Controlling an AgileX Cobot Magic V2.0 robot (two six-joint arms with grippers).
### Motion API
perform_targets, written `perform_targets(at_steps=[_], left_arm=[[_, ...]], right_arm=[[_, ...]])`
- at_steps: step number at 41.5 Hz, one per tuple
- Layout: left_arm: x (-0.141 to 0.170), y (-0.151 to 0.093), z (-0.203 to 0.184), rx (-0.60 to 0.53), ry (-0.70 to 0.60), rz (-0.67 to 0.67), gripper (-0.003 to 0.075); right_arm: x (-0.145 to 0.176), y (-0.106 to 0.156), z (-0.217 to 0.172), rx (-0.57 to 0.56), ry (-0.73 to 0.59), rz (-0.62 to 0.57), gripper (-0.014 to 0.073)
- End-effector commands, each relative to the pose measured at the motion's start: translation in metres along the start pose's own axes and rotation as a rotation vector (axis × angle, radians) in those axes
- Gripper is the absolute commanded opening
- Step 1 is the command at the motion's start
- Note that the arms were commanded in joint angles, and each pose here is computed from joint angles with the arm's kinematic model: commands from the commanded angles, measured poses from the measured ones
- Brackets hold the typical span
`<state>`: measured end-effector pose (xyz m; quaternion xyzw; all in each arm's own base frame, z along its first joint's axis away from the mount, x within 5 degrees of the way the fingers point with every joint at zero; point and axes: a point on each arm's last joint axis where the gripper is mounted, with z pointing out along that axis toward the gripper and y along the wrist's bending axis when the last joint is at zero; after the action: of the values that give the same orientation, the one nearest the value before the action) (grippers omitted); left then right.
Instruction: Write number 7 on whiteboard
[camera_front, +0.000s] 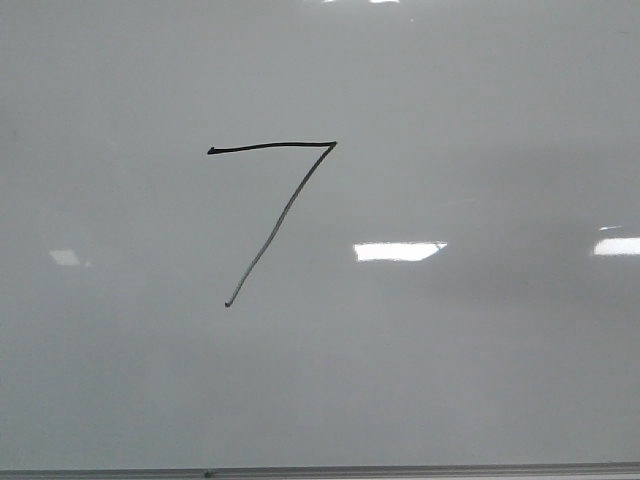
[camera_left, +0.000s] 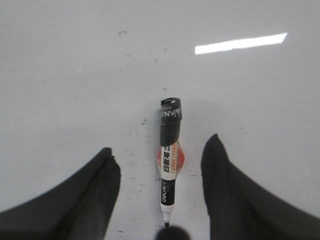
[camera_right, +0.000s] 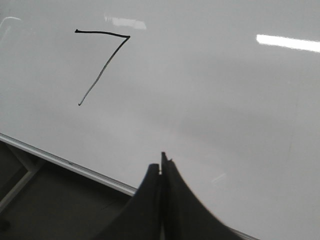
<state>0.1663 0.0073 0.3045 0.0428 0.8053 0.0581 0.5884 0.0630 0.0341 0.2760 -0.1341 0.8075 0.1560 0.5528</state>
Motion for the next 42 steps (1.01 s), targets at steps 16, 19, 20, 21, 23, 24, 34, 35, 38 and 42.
perform_targets(at_steps=[16,19,20,21,23,24,34,35,38,42], left_arm=[[-0.006,-0.003,-0.092,-0.020,-0.464,-0.005,-0.0020],[-0.010,-0.002,-0.099,-0.030,-0.535,-0.007,-0.0020],[-0.011,-0.002,-0.101,-0.033,-0.556,-0.007,-0.0020],[-0.012,-0.001,-0.103,-0.035,-0.574,-0.008,-0.0020],[-0.014,-0.001,-0.104,-0.038,-0.600,-0.008,-0.0020],[-0.015,-0.001,-0.105,-0.039,-0.608,-0.008,-0.0020],[-0.015,-0.001,-0.105,-0.039,-0.608,-0.008,-0.0020],[-0.015,-0.001,-0.105,-0.039,-0.608,-0.008,-0.0020],[-0.015,-0.001,-0.105,-0.039,-0.608,-0.008,-0.0020],[-0.015,-0.001,-0.105,-0.039,-0.608,-0.008,-0.0020]], right_arm=[[-0.013,-0.001,-0.003,0.023,-0.081,0.006,-0.0069],[-0.013,-0.001,-0.003,0.023,-0.081,0.006,-0.0069],[-0.013,-0.001,-0.003,0.023,-0.081,0.006,-0.0069],[-0.013,-0.001,-0.003,0.023,-0.081,0.006,-0.0069],[-0.013,-0.001,-0.003,0.023,-0.081,0.006,-0.0069],[-0.013,-0.001,-0.003,0.023,-0.081,0.006,-0.0069],[-0.013,-0.001,-0.003,0.023,-0.080,0.006,-0.0069],[-0.013,-0.001,-0.003,0.023,-0.080,0.006,-0.0069],[-0.013,-0.001,-0.003,0.023,-0.080,0.006,-0.0069],[-0.013,-0.001,-0.003,0.023,-0.080,0.006,-0.0069]])
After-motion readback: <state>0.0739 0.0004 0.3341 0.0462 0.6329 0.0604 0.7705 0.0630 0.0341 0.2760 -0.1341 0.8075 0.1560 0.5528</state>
